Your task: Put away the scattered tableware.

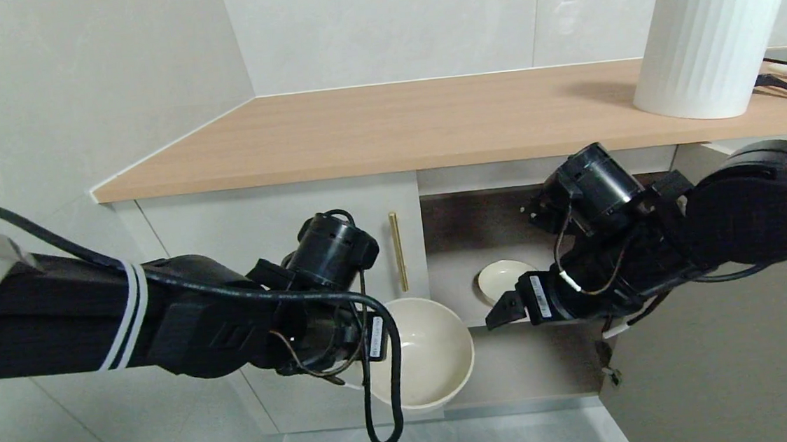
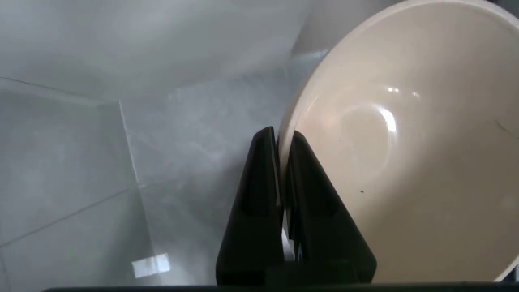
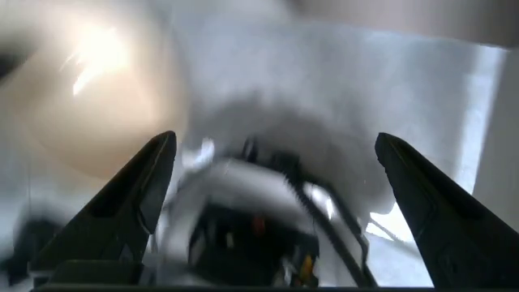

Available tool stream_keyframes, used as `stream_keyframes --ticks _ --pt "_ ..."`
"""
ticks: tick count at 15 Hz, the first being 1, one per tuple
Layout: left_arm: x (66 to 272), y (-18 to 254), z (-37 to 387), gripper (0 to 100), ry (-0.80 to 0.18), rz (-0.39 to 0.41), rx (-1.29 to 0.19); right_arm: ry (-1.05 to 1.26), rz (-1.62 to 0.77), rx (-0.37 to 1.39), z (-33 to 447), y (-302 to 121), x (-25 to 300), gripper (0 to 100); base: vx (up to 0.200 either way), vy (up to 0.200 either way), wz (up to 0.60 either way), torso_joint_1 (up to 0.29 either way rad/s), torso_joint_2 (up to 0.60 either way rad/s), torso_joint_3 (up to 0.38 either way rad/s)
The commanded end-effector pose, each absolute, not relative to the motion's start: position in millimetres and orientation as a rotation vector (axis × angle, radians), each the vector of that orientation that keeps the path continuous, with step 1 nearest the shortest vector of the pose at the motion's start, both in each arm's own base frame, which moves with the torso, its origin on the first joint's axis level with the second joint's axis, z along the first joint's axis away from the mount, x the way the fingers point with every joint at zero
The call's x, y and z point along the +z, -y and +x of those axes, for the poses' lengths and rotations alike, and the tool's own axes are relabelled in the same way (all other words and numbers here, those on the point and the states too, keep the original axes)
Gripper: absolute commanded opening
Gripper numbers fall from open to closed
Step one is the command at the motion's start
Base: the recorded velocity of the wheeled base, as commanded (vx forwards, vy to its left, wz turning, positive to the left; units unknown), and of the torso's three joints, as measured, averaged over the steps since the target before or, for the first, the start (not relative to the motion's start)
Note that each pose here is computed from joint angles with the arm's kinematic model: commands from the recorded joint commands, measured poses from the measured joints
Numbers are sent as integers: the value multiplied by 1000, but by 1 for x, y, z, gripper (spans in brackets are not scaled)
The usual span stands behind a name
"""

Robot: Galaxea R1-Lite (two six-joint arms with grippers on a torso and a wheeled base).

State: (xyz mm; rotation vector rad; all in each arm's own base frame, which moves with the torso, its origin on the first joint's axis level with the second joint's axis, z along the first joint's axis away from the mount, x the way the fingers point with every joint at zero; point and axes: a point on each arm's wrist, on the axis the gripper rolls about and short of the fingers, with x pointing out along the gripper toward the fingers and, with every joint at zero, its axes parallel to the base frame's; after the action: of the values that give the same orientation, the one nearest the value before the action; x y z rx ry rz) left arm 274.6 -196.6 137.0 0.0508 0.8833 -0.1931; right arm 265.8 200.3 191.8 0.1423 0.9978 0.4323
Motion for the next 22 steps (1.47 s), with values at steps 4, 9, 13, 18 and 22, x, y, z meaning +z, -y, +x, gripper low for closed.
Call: stream_keyframes --ticks 4,9,13,18,22 --pt "119 222 269 0 -898 61 -224 -1039 78 508 244 -222 180 100 0 0 0 0 0 0" --pt "127 226 263 0 -860 53 -221 -1050 63 466 262 -239 148 100 0 0 0 0 0 0" --pt "133 225 261 0 -846 43 -228 -1039 65 451 267 -240 145 0 0 0 0 0 0 0" --pt "132 226 260 0 -847 44 -230 -1032 91 440 270 -242 142 0 0 0 0 0 0 0" --pt "131 226 260 0 -850 41 -227 -1031 112 426 271 -243 142 0 0 0 0 0 0 0"
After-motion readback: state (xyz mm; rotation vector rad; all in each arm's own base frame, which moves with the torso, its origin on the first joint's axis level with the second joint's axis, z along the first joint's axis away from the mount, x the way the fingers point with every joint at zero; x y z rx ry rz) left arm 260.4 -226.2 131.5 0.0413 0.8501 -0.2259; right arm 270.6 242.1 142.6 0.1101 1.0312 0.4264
